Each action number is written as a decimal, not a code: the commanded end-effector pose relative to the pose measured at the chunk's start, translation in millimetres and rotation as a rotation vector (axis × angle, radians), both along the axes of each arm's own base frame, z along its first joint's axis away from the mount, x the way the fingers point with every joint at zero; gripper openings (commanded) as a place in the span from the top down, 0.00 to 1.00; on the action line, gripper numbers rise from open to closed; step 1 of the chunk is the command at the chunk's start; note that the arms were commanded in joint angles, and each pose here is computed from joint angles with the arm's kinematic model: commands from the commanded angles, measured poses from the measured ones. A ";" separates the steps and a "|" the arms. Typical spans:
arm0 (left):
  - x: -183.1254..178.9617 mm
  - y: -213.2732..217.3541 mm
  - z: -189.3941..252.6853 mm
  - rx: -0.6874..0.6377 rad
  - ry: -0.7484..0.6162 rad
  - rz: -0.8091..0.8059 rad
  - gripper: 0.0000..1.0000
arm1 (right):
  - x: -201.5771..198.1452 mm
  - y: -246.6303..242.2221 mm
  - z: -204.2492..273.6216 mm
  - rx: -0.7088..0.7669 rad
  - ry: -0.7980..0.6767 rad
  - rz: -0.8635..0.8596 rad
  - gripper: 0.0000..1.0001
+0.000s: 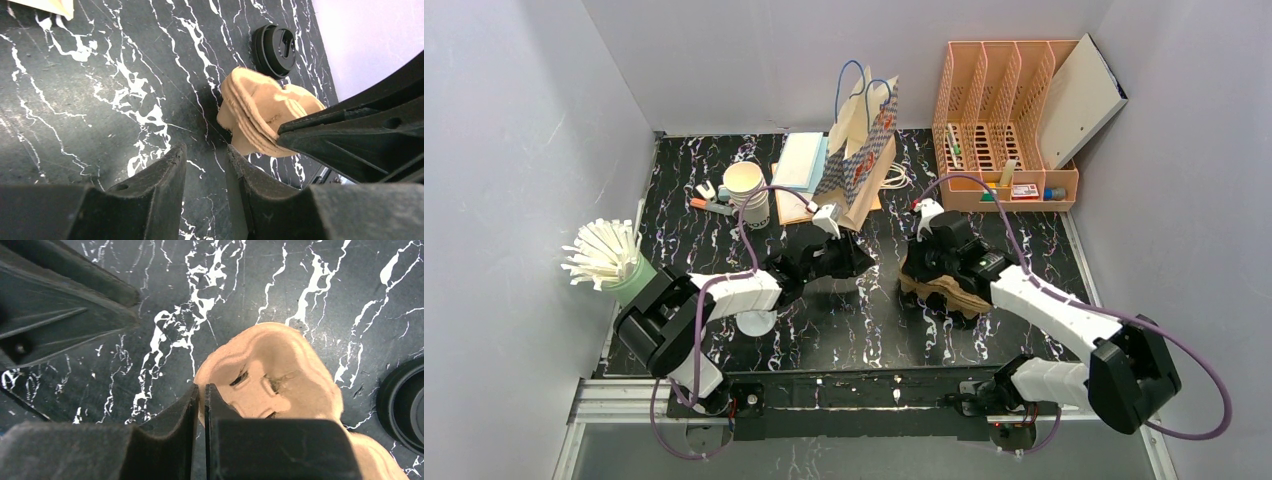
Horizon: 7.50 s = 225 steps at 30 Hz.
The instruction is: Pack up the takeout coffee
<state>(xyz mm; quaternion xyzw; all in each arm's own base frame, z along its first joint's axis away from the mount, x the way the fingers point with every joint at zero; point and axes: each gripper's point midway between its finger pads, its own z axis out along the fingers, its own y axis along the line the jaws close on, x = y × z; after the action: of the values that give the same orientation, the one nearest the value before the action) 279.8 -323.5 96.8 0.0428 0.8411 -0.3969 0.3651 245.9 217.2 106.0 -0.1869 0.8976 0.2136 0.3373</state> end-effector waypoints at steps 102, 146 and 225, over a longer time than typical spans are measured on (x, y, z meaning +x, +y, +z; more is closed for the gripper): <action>-46.6 -23.9 -7.6 -0.397 0.208 0.056 0.68 | -35.8 36.3 9.5 0.316 0.081 0.000 0.85; -38.0 -31.1 -53.1 -0.183 0.185 0.032 0.72 | -12.8 -12.0 41.8 0.138 -0.012 -0.235 0.34; -28.9 65.5 69.0 0.229 -0.148 0.238 0.59 | 0.3 15.0 142.3 0.231 -0.149 -0.083 0.51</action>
<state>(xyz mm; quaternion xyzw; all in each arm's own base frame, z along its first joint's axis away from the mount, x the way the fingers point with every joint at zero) 244.9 -316.8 162.6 0.0400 0.8269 -0.3611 0.4293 241.7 184.9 222.9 0.0015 0.8849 0.2086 0.4165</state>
